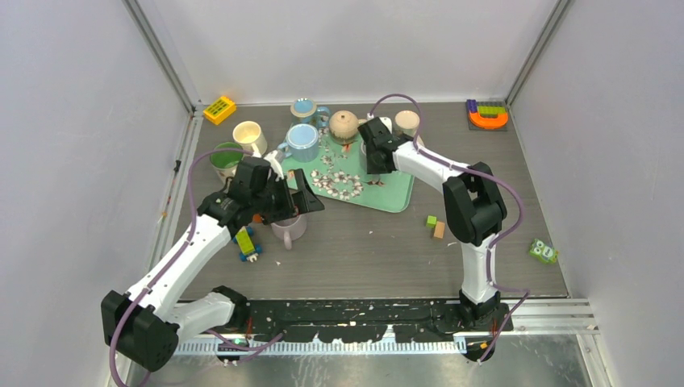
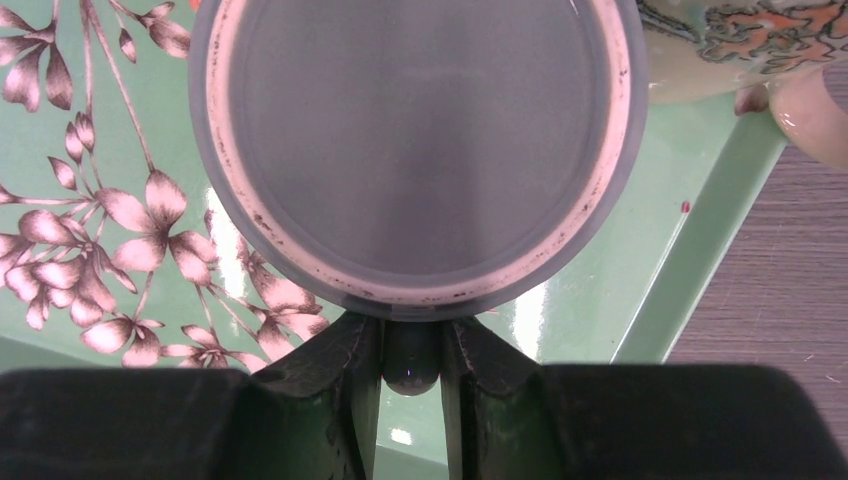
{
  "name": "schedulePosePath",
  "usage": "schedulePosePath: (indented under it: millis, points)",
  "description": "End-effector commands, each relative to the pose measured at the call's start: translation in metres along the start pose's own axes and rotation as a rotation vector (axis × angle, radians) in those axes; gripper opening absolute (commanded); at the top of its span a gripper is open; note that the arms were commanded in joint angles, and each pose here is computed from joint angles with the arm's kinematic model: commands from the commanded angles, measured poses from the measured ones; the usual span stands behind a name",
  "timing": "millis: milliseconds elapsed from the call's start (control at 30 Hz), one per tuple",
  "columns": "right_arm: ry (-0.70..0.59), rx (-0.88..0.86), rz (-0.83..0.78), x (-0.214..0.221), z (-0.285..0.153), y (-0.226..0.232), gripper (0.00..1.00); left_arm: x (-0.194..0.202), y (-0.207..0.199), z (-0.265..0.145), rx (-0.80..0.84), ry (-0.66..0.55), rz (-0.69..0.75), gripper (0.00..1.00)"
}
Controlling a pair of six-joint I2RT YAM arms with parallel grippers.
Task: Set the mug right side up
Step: Turn over the cup on the tray.
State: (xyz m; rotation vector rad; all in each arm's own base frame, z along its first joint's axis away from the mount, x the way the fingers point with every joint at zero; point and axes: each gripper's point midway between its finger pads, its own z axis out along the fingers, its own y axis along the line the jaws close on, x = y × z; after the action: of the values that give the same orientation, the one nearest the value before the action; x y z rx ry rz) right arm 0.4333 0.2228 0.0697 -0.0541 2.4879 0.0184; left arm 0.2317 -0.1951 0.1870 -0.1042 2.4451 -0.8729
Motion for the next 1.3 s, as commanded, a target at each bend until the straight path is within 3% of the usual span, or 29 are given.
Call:
schedulePosePath:
  millis: [0,200,367,500,667,867,1267]
  points:
    - [-0.022,0.044,-0.019,-0.012,-0.003,-0.006,0.3,-0.017,-0.027,-0.005,0.108,-0.052,-0.037,1.0]
    - [-0.032,0.06,0.006,-0.016,-0.003,-0.007,0.38,-0.017,-0.03,-0.004,0.124,-0.051,-0.055,1.0]
    - [-0.034,0.056,0.019,-0.018,0.0,-0.004,0.38,-0.015,-0.032,-0.004,0.138,-0.041,-0.053,1.0]
    - [-0.036,0.039,0.02,-0.021,0.001,0.001,0.28,-0.014,-0.038,-0.003,0.175,-0.035,-0.077,1.0]
    - [-0.031,0.002,0.015,-0.025,-0.005,0.007,0.02,-0.014,-0.048,-0.001,0.235,-0.027,-0.128,1.0]
    - [-0.082,-0.116,0.047,-0.045,-0.043,0.021,0.01,-0.019,-0.054,0.003,0.279,-0.035,-0.192,1.0]
    - [-0.144,-0.52,0.218,-0.077,-0.136,0.073,0.01,-0.037,-0.057,0.02,0.36,-0.057,-0.35,0.97]
